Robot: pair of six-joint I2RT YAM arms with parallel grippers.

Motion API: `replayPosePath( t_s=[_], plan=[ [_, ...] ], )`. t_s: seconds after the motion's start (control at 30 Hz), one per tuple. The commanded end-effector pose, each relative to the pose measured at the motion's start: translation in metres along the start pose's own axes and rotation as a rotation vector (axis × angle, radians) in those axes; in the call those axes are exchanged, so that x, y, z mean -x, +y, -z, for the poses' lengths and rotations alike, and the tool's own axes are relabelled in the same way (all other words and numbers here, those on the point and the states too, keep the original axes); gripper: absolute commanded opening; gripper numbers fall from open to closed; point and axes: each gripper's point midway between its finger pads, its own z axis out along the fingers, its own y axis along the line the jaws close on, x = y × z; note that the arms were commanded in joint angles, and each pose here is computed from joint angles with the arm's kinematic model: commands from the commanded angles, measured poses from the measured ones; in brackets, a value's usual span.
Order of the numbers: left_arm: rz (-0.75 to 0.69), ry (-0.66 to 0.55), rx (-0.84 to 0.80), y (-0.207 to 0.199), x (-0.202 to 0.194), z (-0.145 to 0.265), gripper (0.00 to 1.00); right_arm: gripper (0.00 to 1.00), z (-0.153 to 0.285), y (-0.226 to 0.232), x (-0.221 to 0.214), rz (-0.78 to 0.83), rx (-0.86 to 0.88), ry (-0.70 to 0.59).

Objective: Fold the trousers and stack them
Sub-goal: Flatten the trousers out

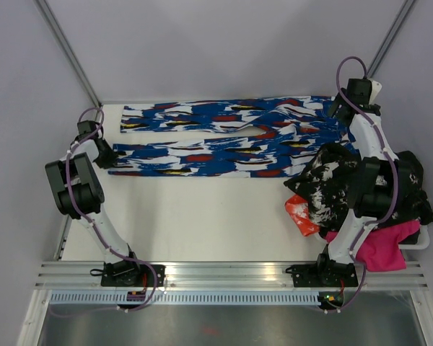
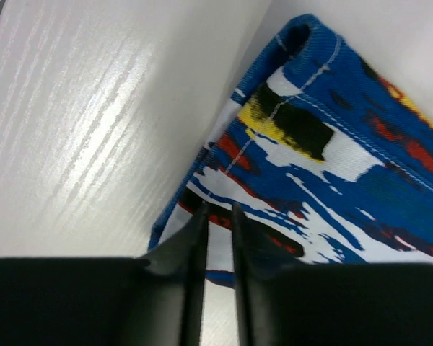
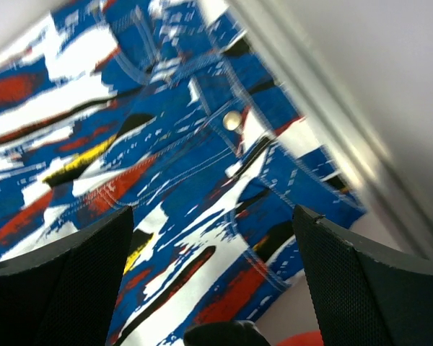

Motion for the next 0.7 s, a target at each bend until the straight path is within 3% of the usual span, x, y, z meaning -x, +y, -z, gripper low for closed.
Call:
replayPosePath(
  t_s=[0.0, 0.03, 0.07, 0.17, 0.27, 0.33, 0.37, 0.4, 0.53, 0.57, 0.6, 0.67],
  plan=[
    [-0.039, -0.158, -0.142, -0.032, 0.051, 0.048, 0.28, 0.96, -0.021, 0.014, -0.027, -0.012, 0.055, 0.079],
    [-0.042, -0.187, -0.153, -0.037, 0.058, 0.06, 0.34, 0.95, -0.022, 0.024, -0.032, -0.024, 0.108, 0.097],
    [-0.045, -0.199, -0.164, -0.041, 0.061, 0.067, 0.47, 0.92, -0.027, 0.032, -0.036, -0.025, 0.143, 0.11],
    [-0.055, -0.246, -0.198, -0.054, 0.073, 0.088, 0.62, 0.87, -0.032, 0.07, -0.033, 0.019, 0.279, 0.102],
    [-0.055, -0.292, -0.246, -0.068, 0.092, 0.09, 0.68, 0.79, -0.03, 0.11, -0.034, 0.155, 0.345, 0.092],
    [-0.051, -0.315, -0.278, -0.078, 0.106, 0.084, 0.7, 0.68, -0.026, 0.135, -0.033, 0.199, 0.379, 0.076],
    [-0.051, -0.327, -0.29, -0.087, 0.119, 0.071, 0.71, 0.62, -0.032, 0.139, -0.042, 0.207, 0.382, 0.1],
    [-0.046, -0.328, -0.294, -0.092, 0.126, 0.062, 0.71, 0.46, -0.032, 0.145, -0.044, 0.203, 0.393, 0.104],
    [-0.024, -0.303, -0.245, -0.103, 0.15, 0.012, 0.74, 0.08, -0.03, 0.152, -0.048, 0.16, 0.427, 0.102],
    [-0.012, -0.342, -0.241, -0.107, 0.172, 0.015, 0.75, 0.05, -0.026, 0.152, -0.042, 0.15, 0.434, 0.08],
    [0.009, -0.279, -0.209, -0.101, 0.159, -0.016, 0.75, 0.04, -0.025, 0.151, -0.042, 0.146, 0.434, 0.076],
    [0.018, -0.307, -0.182, -0.103, 0.174, -0.023, 0.76, 0.15, -0.022, 0.147, -0.043, 0.145, 0.428, 0.076]
  ],
)
